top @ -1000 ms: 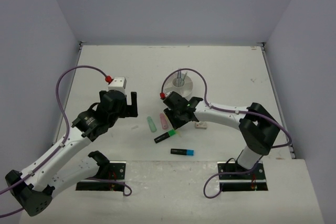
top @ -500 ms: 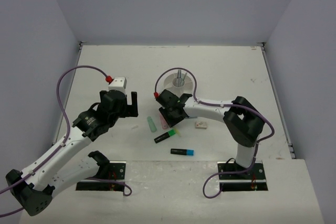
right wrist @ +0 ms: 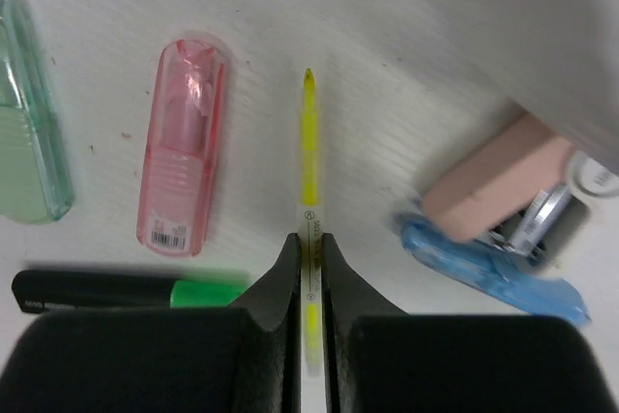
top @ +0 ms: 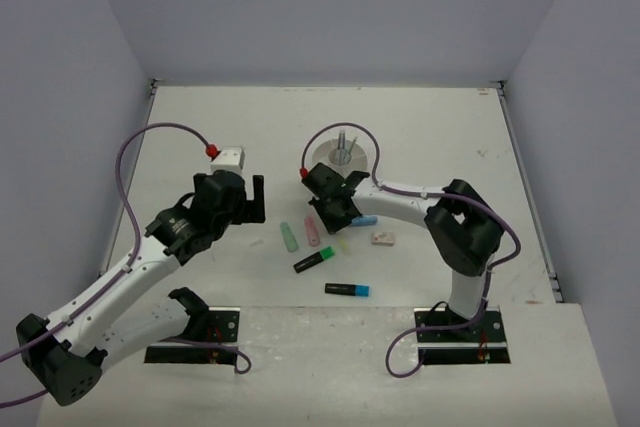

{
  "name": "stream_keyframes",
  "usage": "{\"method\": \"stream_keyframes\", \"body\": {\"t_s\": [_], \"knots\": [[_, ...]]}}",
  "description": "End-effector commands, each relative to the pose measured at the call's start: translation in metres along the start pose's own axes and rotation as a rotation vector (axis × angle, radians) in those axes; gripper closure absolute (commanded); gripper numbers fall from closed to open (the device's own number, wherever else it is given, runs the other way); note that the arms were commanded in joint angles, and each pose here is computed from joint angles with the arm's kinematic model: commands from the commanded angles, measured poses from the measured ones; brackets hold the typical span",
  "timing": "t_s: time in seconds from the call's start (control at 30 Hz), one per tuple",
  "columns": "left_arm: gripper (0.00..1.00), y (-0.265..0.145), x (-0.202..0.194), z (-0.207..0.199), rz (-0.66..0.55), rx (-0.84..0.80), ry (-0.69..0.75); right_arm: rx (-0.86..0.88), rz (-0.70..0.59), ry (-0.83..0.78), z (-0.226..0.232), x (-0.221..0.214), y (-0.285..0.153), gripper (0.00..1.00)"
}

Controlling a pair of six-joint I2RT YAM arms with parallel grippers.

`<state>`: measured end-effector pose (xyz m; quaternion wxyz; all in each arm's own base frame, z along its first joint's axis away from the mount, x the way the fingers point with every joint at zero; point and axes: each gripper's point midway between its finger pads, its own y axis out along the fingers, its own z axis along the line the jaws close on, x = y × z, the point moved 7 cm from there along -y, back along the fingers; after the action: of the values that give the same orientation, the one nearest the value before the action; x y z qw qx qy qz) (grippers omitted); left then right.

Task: Sort the stationery into containers
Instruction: Pick up the pen from the center of the board, then close the pen cap on the pen.

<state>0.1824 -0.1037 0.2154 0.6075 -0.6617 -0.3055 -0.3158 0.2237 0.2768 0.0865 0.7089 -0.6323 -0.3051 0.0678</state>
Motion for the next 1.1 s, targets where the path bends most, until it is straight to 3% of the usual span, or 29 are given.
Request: {"method": "stream_keyframes", "body": {"t_s": [0.0, 0.17, 0.27, 0.43, 0.87, 1.07], "knots": [[0.0, 0.007, -0.002, 0.005, 0.018, 0.17, -0.214, 0.012, -0.21, 0.024, -0.009, 0.025, -0.078, 1.0], [0.06, 0.018, -0.045, 0.008, 0.134, 0.39, -0.648, 0.046, -0.389, 0.025, -0.016, 0.034, -0.145, 1.0], [0.06, 0.025, -0.06, 0.001, 0.218, 0.439, -0.766, 0.053, -0.443, 0.013, -0.021, 0.034, -0.152, 1.0], [0.08, 0.04, -0.072, -0.003, 0.222, 0.562, -0.991, 0.133, -0.484, 0.016, -0.026, 0.028, -0.141, 1.0], [0.29, 0.072, -0.065, -0.032, 0.299, 0.734, -1.251, 0.252, -0.496, -0.009, -0.023, 0.02, -0.126, 1.0], [0.34, 0.089, -0.069, -0.037, 0.291, 0.772, -1.282, 0.289, -0.535, -0.017, -0.021, 0.016, -0.136, 1.0]]}}
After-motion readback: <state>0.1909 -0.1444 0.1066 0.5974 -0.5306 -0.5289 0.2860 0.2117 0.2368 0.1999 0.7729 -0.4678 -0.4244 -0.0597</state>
